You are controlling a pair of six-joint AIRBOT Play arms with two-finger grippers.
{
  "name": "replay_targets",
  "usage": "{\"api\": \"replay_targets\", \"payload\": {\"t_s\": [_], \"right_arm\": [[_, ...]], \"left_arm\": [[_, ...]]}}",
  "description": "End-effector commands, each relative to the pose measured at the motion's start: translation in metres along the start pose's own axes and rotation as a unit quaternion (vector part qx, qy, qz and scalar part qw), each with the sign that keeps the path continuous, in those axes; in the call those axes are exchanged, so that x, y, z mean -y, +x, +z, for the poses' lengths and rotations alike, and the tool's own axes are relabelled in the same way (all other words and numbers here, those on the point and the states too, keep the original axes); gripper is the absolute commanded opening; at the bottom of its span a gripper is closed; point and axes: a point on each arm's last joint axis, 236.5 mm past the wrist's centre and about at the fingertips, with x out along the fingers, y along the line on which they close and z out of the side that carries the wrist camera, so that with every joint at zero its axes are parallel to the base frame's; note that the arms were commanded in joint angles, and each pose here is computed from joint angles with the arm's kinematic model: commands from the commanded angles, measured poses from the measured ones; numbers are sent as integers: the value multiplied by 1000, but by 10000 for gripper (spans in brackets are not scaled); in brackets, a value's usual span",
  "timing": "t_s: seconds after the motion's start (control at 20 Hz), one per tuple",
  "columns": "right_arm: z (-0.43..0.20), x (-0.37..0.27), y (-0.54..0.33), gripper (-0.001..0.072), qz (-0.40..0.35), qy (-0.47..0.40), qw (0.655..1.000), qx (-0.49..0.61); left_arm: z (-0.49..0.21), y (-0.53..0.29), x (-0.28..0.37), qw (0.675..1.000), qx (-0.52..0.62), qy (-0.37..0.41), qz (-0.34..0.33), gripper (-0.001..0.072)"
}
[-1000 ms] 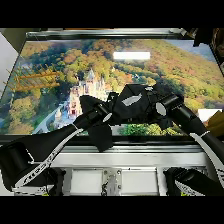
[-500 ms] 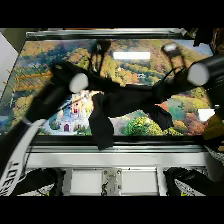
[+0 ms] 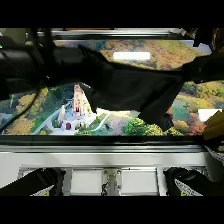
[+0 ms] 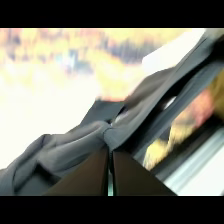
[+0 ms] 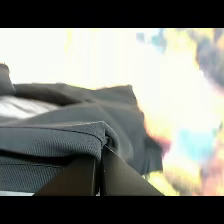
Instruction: Fold the clothes and pants, and hang the long-sleeved shirts on hangers.
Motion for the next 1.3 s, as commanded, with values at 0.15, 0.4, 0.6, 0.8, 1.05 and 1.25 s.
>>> {"api": "replay_targets", "payload": {"t_s": [0.15,0.4,0.6,0.8,1.05,1.25], "right_arm": [[-113,-19,71,12,36,-7,974,-224],[-169,-48,116,13,71,-8,951,-301],[-180,-58,126,13,56,-21,950,-305],[-180,-60,126,13,53,-25,951,-304],[-181,-60,125,13,53,-26,950,-307],[-181,-60,125,13,53,-26,950,-307]], "left_arm": [[-167,72,-34,966,-251,-32,53,10],[-243,118,-34,951,-296,-83,36,10],[-274,121,-33,936,-328,-125,18,11],[-279,112,-4,931,-340,-130,-44,11],[-286,98,21,929,-352,-94,-67,11],[-287,97,19,928,-354,-100,-65,638]]}}
